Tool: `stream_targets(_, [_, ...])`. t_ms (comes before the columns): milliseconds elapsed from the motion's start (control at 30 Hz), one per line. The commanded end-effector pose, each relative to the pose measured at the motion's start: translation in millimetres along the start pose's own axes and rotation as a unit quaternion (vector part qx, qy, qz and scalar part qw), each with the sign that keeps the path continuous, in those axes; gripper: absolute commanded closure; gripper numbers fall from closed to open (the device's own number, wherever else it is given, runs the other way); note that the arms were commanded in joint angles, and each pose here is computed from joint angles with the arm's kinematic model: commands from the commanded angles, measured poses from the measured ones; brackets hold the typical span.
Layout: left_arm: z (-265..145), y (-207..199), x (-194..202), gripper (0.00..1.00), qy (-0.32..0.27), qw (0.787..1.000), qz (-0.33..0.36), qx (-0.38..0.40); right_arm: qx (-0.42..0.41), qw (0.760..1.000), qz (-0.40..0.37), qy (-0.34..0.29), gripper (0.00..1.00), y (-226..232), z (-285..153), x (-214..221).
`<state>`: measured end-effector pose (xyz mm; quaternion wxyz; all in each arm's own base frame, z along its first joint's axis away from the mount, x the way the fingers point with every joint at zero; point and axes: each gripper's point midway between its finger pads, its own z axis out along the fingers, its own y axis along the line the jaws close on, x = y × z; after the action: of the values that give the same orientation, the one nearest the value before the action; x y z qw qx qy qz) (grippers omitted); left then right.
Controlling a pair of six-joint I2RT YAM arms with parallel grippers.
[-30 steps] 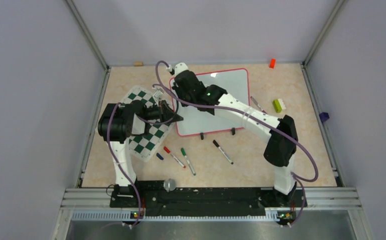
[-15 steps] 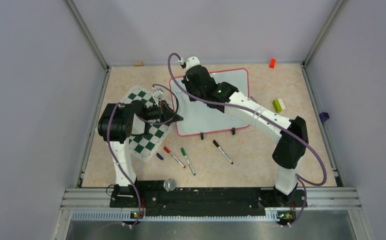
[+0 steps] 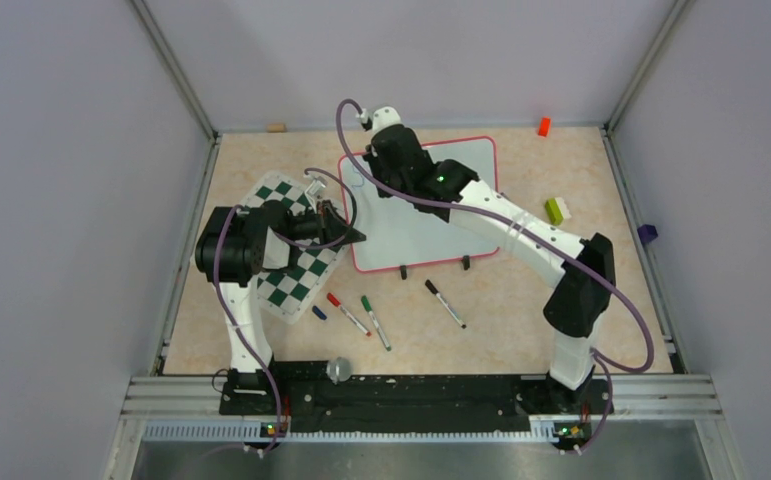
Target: Write a sentence on the whiteboard
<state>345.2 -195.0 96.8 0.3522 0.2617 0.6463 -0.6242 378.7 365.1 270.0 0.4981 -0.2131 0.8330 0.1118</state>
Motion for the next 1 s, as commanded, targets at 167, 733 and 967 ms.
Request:
stream_targets(167, [-3, -10, -12, 0.99, 0.0, 0.994, 0.11, 0.016, 0.005, 1.0, 0.01, -0.017, 1.0, 0, 7, -16])
stream_targets(733, [-3, -10, -12, 0.99, 0.0, 0.994, 0.11, 0.015, 0.033, 0.999, 0.008, 0.003, 1.0, -12, 13, -6])
stream_targets(967, [-3, -10, -12, 0.99, -0.001, 0.994, 0.112, 0.015, 0.048, 0.999, 0.009, 0.011, 1.0, -21, 12, -2])
